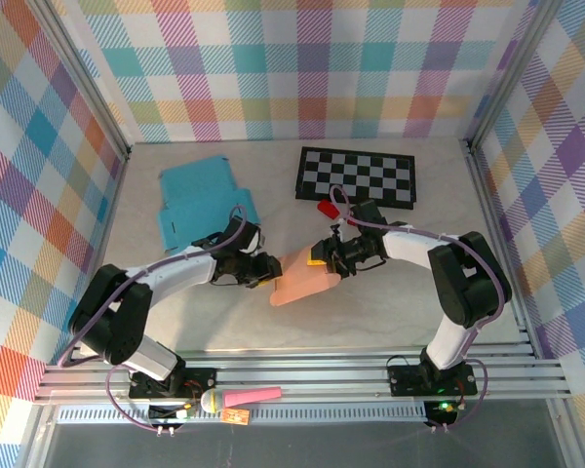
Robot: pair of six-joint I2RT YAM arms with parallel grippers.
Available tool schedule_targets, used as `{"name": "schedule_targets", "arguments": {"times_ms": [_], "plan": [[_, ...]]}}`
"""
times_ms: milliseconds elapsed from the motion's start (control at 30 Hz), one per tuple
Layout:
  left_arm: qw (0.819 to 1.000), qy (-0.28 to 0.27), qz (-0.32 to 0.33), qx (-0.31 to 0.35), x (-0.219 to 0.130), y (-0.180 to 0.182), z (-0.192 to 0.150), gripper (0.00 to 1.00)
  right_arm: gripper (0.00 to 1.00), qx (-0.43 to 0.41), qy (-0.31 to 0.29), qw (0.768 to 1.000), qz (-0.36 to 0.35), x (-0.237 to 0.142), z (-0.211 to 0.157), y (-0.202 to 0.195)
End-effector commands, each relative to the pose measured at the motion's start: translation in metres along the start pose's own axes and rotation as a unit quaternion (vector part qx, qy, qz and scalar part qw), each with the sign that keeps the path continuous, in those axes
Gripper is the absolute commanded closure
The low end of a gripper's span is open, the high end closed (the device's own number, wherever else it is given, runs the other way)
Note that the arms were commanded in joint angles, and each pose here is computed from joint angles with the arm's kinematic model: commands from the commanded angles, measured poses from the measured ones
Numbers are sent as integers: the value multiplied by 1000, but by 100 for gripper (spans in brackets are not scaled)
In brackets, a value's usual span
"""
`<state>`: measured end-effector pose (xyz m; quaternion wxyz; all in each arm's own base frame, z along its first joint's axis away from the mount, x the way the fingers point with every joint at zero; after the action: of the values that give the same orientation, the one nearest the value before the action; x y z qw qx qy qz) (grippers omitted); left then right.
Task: Fold the paper box
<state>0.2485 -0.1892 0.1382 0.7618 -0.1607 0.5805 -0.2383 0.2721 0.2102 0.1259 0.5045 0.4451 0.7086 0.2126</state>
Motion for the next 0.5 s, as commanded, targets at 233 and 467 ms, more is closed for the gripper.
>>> {"name": "schedule_targets", "arguments": {"times_ms": [233, 467], "plan": [[937, -115, -23, 328, -81, -68, 8, 60, 51, 192, 7, 981, -2, -7, -3, -1], [866, -64, -61, 492, -87, -82, -16, 49, 52, 360, 20, 933, -17, -12, -13, -27]]}}
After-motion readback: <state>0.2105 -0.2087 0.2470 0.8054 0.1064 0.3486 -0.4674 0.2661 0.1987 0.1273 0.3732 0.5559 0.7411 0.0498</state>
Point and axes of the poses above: each hand's point on the last joint's axis, 136 mm out from that joint toward the fingers, its own x axis out along the fingers, its own y axis along the line the jaws close on, z = x × y, the point moved 8 cm from there along -x, back along the fingers, and after that the axes turned 15 degrees about x, right-handed, at the moved point
